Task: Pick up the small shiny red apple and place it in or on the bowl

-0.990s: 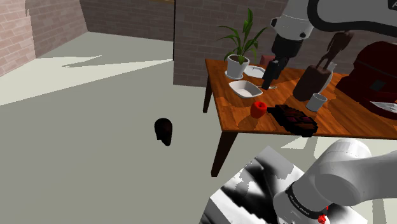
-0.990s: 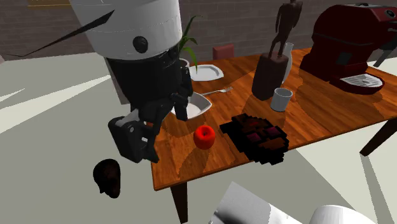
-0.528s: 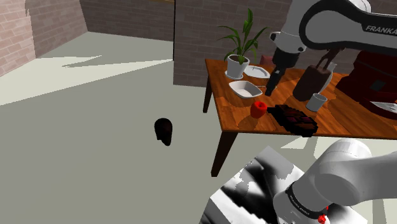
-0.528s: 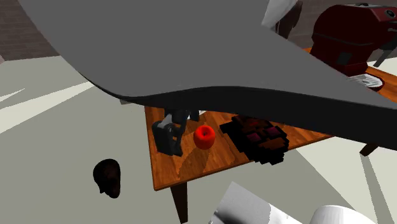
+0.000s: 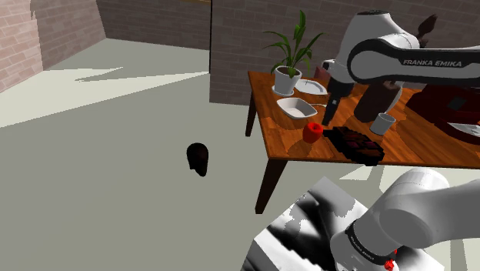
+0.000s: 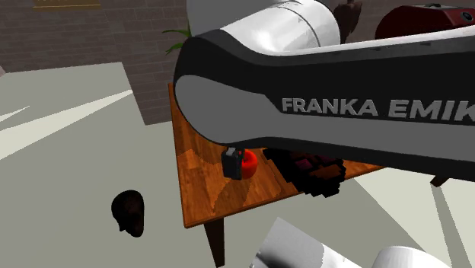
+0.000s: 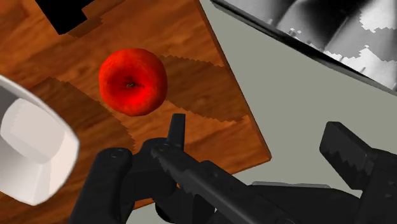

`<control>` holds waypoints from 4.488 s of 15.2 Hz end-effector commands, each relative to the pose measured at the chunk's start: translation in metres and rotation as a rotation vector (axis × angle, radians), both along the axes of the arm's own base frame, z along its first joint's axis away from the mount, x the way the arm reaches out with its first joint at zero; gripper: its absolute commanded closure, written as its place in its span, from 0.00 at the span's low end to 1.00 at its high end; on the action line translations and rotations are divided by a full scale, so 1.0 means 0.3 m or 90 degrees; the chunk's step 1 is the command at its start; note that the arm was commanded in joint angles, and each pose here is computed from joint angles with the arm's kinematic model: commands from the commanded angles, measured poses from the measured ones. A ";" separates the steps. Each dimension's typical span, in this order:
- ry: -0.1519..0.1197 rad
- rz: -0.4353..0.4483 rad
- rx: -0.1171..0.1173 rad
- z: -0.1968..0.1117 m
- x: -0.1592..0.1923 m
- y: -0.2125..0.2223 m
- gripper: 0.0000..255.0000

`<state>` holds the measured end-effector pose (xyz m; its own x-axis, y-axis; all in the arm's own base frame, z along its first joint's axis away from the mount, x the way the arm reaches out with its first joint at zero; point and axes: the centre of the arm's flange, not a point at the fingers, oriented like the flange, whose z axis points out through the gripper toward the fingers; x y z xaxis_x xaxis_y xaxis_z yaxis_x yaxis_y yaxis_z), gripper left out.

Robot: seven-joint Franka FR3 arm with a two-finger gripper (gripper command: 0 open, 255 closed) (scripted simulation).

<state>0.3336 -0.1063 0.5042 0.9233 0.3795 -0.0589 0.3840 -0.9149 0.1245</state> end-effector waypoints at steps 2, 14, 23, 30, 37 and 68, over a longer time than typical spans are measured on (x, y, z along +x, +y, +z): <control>0.007 0.035 -0.005 -0.091 0.022 -0.087 0.00; 0.035 0.162 -0.021 -0.423 0.153 -0.430 0.00; 0.035 0.162 -0.021 -0.555 0.150 -0.453 0.00; 0.035 0.162 -0.021 -0.555 0.150 -0.453 1.00; 0.035 0.162 -0.021 -0.554 0.150 -0.453 1.00; 0.035 0.162 -0.021 -0.128 0.326 -0.585 1.00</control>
